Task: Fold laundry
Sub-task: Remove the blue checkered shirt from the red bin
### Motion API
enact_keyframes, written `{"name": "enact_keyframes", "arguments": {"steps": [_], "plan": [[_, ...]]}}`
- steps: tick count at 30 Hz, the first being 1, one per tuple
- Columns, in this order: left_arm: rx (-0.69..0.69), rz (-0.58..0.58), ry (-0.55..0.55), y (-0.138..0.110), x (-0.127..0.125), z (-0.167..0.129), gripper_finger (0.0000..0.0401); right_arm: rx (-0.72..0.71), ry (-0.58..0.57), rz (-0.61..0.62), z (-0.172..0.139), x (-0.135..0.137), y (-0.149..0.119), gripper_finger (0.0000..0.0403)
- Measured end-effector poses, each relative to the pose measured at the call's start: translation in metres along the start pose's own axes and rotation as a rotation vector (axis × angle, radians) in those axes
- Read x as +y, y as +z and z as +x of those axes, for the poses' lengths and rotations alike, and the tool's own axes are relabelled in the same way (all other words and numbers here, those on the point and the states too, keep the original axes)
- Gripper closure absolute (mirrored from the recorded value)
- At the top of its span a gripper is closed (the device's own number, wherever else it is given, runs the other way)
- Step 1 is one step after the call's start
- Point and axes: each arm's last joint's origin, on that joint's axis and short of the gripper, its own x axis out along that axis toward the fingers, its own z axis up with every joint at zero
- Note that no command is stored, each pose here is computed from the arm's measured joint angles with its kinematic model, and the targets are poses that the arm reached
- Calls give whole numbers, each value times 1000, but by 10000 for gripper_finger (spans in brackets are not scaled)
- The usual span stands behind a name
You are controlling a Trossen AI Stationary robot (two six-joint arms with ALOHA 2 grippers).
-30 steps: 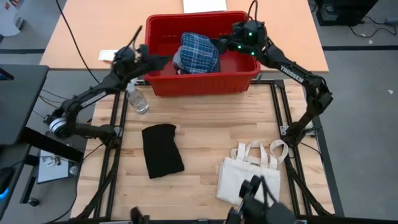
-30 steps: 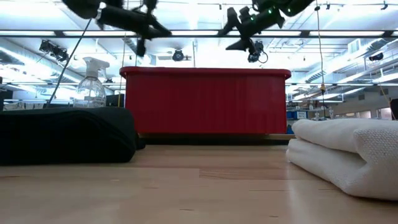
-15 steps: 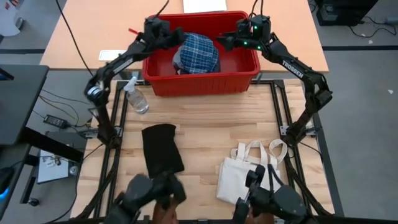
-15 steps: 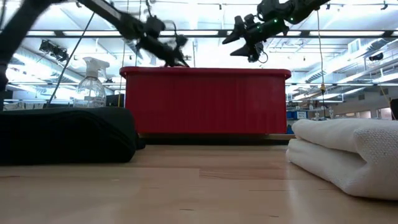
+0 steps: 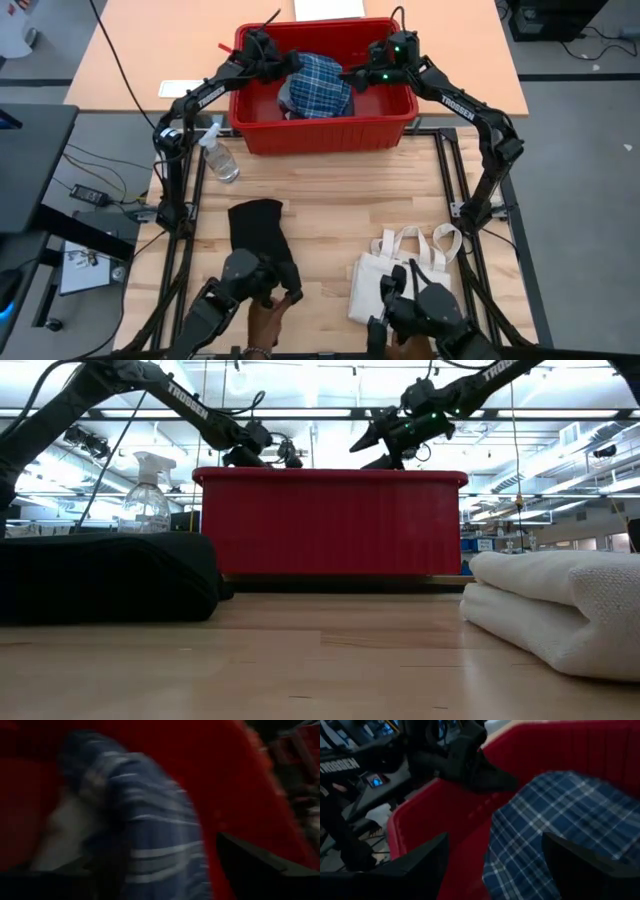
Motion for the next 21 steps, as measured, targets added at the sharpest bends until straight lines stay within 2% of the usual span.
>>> {"name": "enact_keyframes", "arguments": {"steps": [3,8,15,21], "plan": [[1,14,65,-1,5,-1,77,6,23,8,5,0,-2,81],[16,-4,106,-2,14,1,74,-17,32,-18,7,4,-1,81],[68,-78,72,-10,26,21,80,-22,29,-21,7,4,0,81],[16,-119,-52,-16,18,42,83,-20,31,-20,6,4,0,81]]}}
